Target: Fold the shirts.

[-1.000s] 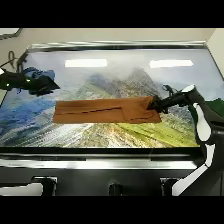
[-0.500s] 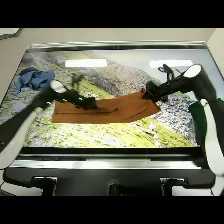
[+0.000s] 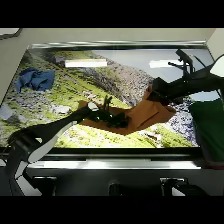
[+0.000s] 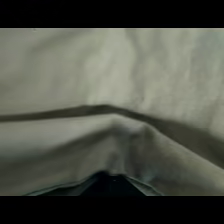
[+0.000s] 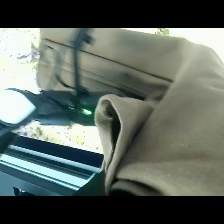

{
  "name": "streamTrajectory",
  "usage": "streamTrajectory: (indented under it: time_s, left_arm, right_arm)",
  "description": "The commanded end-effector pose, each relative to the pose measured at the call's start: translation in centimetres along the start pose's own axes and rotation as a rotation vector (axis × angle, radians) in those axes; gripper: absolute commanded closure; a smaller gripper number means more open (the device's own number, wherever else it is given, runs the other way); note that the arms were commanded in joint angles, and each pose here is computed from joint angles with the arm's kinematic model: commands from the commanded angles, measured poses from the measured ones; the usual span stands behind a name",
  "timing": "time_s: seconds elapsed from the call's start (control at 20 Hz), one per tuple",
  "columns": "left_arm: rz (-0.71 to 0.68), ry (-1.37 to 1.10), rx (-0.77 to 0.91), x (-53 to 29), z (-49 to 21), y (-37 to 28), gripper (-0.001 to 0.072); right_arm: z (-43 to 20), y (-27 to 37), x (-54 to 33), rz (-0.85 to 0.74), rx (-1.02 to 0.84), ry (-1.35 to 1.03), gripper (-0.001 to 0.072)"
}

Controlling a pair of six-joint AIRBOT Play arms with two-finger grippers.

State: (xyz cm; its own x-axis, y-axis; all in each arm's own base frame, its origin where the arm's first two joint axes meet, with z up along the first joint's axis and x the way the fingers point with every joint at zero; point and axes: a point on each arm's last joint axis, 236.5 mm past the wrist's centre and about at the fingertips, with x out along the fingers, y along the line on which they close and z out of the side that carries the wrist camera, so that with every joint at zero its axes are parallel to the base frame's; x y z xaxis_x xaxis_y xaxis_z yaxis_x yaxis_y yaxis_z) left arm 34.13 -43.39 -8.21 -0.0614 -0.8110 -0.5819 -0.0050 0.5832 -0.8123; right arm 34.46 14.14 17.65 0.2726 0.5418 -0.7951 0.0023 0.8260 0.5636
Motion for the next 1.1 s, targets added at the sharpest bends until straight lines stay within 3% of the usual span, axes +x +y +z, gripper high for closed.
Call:
streamTrajectory:
  time_s: [0.0,0.15,0.4,0.6,0.8,0.85,0.9,0.95,1.05]
  left_arm:
    - [-0.063,-0.084,-0.018,0.7,1.4,-1.9,0.0669]
    - [0.001,-0.207,0.122,-7.2,5.9,-2.0,0.0669]
    - [0.09,-0.61,0.228,-30.2,12.9,-2.6,0.0669]
    - [0.122,-0.867,0.269,-44.7,11.2,-4.2,0.0668]
    - [0.181,-0.946,0.344,-50.1,6.9,-6.4,0.0668]
    - [0.21,-0.944,0.365,-50.3,6.1,-6.7,0.0668]
    - [0.226,-0.935,0.38,-50.2,5.6,-6.9,0.0668]
    - [0.235,-0.921,0.389,-49.9,5.2,-7.0,0.0668]
    - [0.249,-0.894,0.39,-49.4,5.0,-6.5,0.0668]
  right_arm:
    - [-0.4,0.0,-1.0,-0.02,0.021,-0.022,0.0678]
    - [1.3,0.7,1.0,0.018,0.029,-0.037,0.0679]
    - [0.9,7.8,11.2,0.193,0.009,0.078,0.0678]
    - [-0.3,13.3,21.6,0.337,0.128,0.129,0.0677]
    - [-2.1,14.4,30.6,0.395,0.329,0.187,0.0674]
    - [-2.7,14.6,32.1,0.406,0.38,0.21,0.0546]
    - [-2.8,14.9,32.9,0.433,0.411,0.216,0.0211]
    - [-2.5,15.7,32.7,0.483,0.383,0.204,0.0068]
    - [0.2,15.9,30.2,0.538,0.349,0.146,0.007]
